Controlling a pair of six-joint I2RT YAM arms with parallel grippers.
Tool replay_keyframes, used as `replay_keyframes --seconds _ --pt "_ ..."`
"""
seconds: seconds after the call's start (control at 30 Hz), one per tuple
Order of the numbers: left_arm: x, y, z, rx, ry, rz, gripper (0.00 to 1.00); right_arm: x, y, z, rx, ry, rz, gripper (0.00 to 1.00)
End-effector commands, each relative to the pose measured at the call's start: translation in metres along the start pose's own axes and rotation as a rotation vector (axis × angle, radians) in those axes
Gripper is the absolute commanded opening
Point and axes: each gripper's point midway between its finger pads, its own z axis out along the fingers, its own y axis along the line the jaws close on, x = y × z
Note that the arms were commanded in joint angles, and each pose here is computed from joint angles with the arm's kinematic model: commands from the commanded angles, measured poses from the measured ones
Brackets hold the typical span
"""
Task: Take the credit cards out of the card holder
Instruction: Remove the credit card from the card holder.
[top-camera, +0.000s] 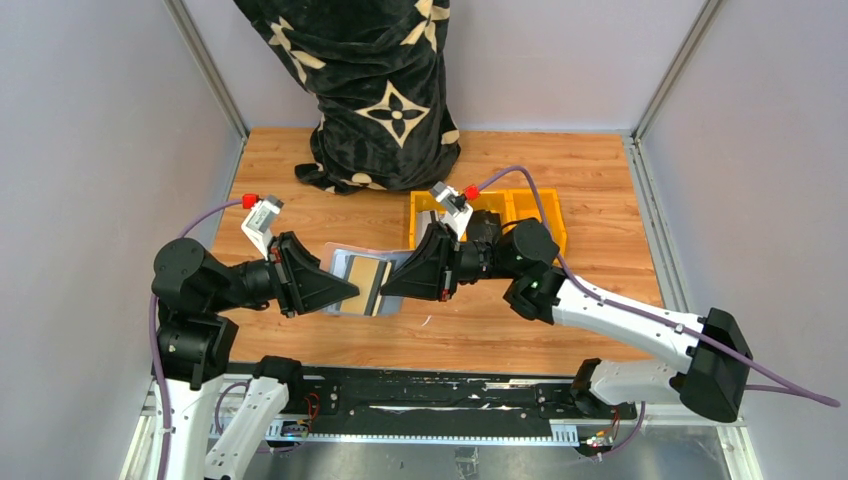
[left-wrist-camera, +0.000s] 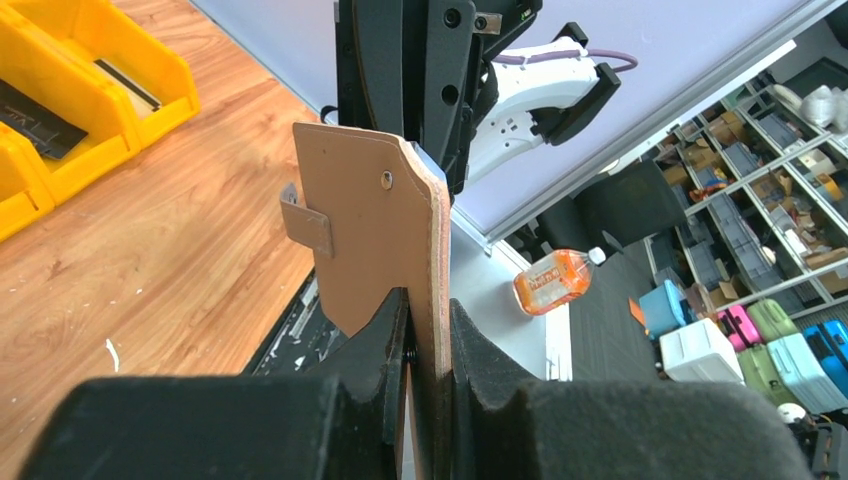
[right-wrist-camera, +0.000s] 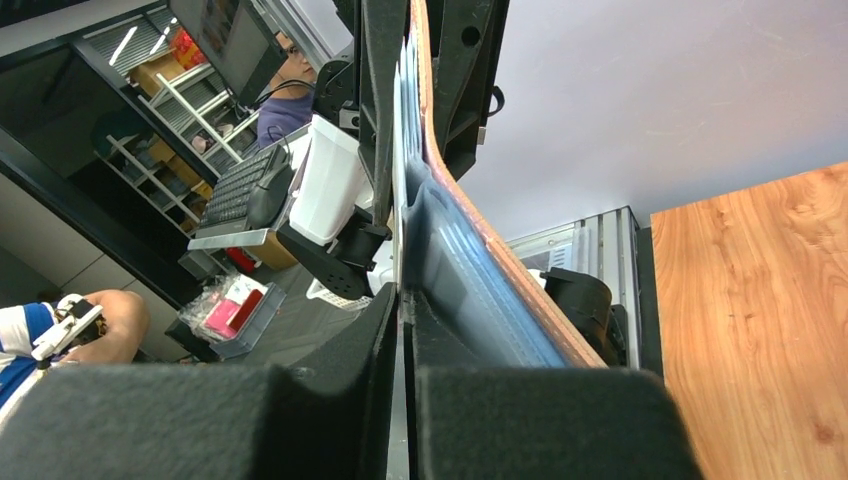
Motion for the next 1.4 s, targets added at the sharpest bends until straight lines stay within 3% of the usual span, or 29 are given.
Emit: replay_keyframes --seconds 0.0,0.07,0.17,0.23,0.3,0.43,0.5,1.1,1.13,1.27,1.37 --pt "-0.005 -0.015 -0.002 0.031 -0.012 0.069 0.13 0.001 -0.008 0.007 0.038 -0.049 -0.018 0.10" --pt "-0.005 -0.016 -0.002 0.031 -0.013 0.071 0.13 -0.004 -0.009 0.007 0.044 -0.083 -0.016 0.12" --pt "-0.005 -0.017 -0.003 0.032 -0.011 0.076 0.13 -0.011 -0.006 0.009 0.040 -0.103 -0.019 0.34" --pt "-0.005 -0.018 -0.003 0.031 -0.009 0.077 0.13 -0.015 -0.002 0.010 0.017 -0.111 -0.025 0.40" --pt "-0.004 -0.017 -0.003 0.030 -0.008 0.077 0.13 -0.017 0.002 0.011 0.000 -0.112 -0.022 0.35" --pt "-0.005 -0.017 -0.003 0.029 -0.010 0.077 0.11 -0.015 0.003 0.012 -0.009 -0.105 0.002 0.07" --pt "-0.005 -0.017 -0.003 0.030 -0.011 0.078 0.10 -0.013 0.001 0.010 -0.003 -0.103 0.005 0.00" --pt "-0.010 -0.022 -0.003 0.031 -0.017 0.091 0.07 -0.005 0.011 -0.009 -0.017 -0.080 -0.014 0.00" --pt "-0.010 -0.021 -0.003 0.030 -0.018 0.091 0.06 -0.005 0.011 -0.009 -0.018 -0.082 -0.010 0.01" --pt "-0.010 -0.020 -0.003 0.026 -0.021 0.090 0.02 -0.011 0.018 -0.005 -0.063 -0.098 0.001 0.29" --pt "-0.012 -0.019 -0.003 0.022 -0.024 0.093 0.00 -0.017 0.022 0.000 -0.102 -0.117 0.018 0.42"
